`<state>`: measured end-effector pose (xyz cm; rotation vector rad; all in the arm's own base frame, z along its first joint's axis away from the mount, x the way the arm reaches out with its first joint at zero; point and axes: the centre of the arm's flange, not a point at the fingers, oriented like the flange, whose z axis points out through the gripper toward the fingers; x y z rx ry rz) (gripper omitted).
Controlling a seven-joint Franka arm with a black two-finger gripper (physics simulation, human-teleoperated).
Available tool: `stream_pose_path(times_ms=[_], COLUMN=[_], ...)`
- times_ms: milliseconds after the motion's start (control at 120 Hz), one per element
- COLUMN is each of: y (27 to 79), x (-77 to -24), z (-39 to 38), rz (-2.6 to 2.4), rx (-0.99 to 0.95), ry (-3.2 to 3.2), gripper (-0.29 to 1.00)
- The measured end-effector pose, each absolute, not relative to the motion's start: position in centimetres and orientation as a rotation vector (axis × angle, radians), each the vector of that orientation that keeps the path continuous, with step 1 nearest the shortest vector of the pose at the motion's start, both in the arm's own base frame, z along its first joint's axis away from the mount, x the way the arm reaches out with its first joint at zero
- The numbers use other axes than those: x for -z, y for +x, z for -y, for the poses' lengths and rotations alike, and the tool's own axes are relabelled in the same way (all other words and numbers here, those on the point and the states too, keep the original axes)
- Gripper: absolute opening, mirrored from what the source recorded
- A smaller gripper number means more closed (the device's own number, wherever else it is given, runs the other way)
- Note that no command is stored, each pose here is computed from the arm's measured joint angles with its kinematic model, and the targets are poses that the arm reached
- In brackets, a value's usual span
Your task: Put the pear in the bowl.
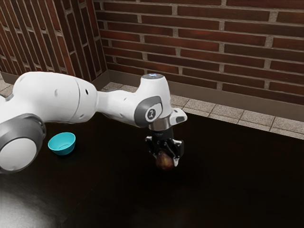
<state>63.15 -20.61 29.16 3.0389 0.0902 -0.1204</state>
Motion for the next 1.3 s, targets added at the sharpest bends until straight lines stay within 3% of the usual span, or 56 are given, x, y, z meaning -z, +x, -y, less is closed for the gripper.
stream_pose_path(times_ms=[525,1008,1300], y=[67.3,66.0,63.2], x=[-35.4,-33.6,-32.3], z=[0.9,-20.1,-25.9], rz=[-0.408,-0.653,-0.741], rx=[0.423,0.584,0.67], ry=[3.034,2.941,2.935], gripper=[0.38,0.39,0.39])
